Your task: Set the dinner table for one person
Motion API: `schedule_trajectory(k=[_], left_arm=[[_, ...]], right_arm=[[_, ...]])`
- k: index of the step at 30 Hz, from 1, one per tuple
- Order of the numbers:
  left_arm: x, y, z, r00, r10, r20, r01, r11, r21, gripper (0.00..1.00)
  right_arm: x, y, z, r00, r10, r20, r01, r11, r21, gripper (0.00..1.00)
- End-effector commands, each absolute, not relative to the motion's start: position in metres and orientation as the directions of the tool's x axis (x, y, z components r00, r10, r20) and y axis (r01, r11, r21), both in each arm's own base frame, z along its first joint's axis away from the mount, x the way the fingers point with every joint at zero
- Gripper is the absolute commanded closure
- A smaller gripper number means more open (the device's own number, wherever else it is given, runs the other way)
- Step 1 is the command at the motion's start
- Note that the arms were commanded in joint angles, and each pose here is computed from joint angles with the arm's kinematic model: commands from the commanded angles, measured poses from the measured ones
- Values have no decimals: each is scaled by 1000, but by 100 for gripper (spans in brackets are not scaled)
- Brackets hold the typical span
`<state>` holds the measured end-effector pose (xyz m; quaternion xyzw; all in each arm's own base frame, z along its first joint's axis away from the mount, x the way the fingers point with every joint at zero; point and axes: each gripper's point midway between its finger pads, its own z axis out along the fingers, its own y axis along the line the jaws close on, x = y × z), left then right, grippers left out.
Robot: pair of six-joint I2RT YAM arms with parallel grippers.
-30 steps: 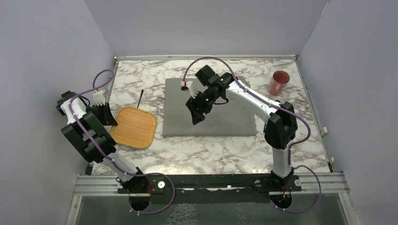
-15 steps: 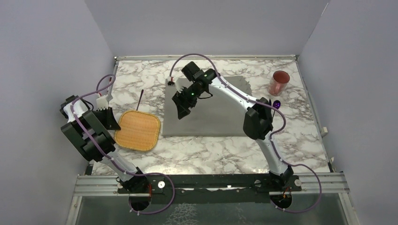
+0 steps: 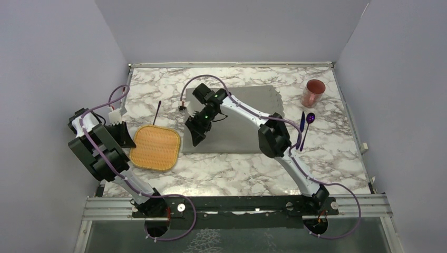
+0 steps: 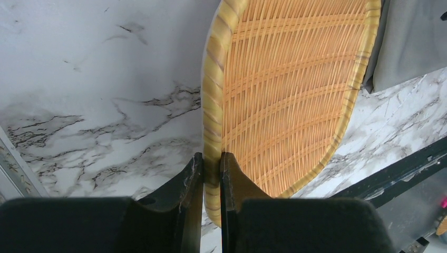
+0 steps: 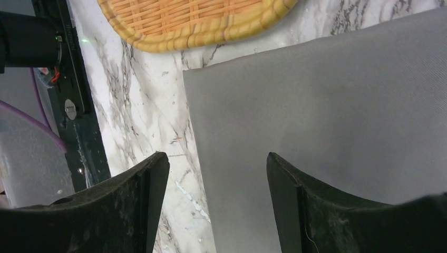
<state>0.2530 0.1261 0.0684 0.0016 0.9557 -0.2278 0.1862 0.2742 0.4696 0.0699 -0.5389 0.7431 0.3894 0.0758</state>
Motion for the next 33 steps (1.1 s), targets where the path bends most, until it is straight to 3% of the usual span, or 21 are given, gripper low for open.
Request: schedule_trajectory(k=[1,18,33], left_arm=[[251,137,70,-927,-51,-373,97,925,-368,100],[251,133,73,-921,-64,-385,93,922,-377,100],[252,131,89,-904,-55,-423,103,934,-341,100]], right_arm=[[266,484,75,-376,-734,-566,-861,50,507,28],[290,542,84,-331,-610,-720,-920,39,390,30],[283,548,39,-366,-631,-684,-897,43,441,33]])
